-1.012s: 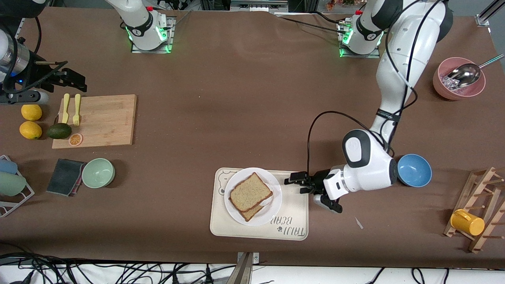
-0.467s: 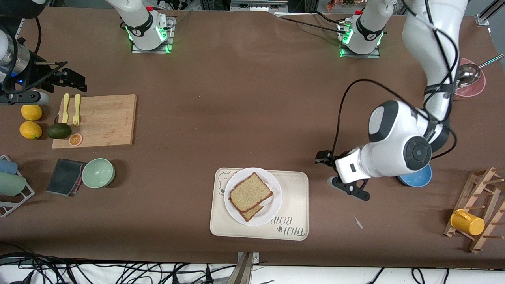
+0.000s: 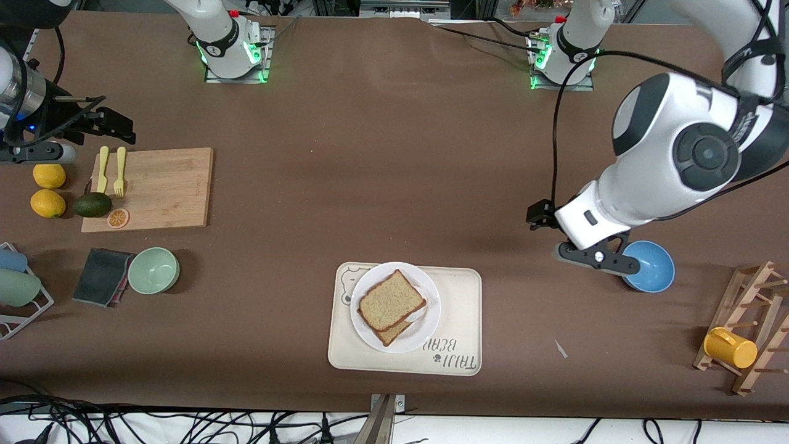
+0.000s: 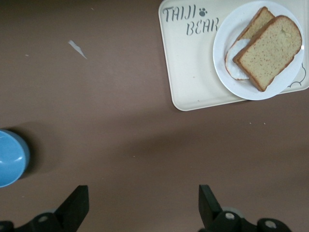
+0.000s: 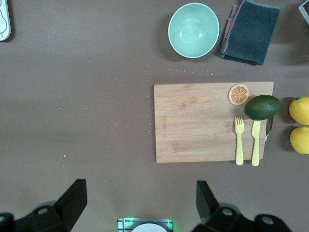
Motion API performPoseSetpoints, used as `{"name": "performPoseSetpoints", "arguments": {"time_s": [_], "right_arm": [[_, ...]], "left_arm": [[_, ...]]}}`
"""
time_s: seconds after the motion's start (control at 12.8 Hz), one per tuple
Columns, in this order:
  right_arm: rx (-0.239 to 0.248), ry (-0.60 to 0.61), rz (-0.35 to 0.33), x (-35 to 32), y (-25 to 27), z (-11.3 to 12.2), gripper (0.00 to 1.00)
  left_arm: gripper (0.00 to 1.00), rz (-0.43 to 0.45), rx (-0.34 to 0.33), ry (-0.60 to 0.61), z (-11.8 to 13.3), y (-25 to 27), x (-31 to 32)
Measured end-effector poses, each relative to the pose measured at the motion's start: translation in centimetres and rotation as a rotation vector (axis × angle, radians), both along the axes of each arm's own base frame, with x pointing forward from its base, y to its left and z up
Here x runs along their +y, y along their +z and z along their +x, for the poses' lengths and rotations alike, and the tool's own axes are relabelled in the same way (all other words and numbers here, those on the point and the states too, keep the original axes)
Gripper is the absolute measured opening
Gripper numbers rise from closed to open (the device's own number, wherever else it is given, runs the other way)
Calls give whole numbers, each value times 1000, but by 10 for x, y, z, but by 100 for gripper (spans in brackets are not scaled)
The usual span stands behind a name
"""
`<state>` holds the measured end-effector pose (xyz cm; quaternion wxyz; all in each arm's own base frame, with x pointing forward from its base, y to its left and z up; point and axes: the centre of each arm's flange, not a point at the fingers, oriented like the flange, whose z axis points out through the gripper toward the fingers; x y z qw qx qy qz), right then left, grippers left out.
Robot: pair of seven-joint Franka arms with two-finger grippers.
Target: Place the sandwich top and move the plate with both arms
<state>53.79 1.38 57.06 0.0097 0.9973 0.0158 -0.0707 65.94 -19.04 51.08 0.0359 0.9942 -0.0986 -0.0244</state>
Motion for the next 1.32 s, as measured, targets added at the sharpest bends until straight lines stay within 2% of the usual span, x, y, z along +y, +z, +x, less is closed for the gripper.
{"name": "performPoseSetpoints", "arguments": {"time_s": [0.16, 0.31, 0.54, 0.7, 0.86, 1.17, 1.32], "right_arm": [[0, 0, 0, 0, 0, 0, 100], [0, 0, 0, 0, 0, 0, 100], [-1, 0, 0, 0, 0, 0, 100], [0, -1, 0, 0, 0, 0, 100], [-1, -1, 0, 0, 0, 0, 100], [0, -1, 0, 0, 0, 0, 100], [-1, -1, 0, 0, 0, 0, 100]], "left_arm": [[100, 24, -48, 27, -8, 36, 19], [100, 49, -67, 75, -26, 72, 52], [100, 85, -42, 150, -74, 90, 103], [100, 72, -28, 173, -100, 82, 115], [100, 59, -20, 178, -111, 68, 115], [100, 63, -3, 173, -115, 64, 113], [100, 71, 34, 175, -120, 62, 115]]}}
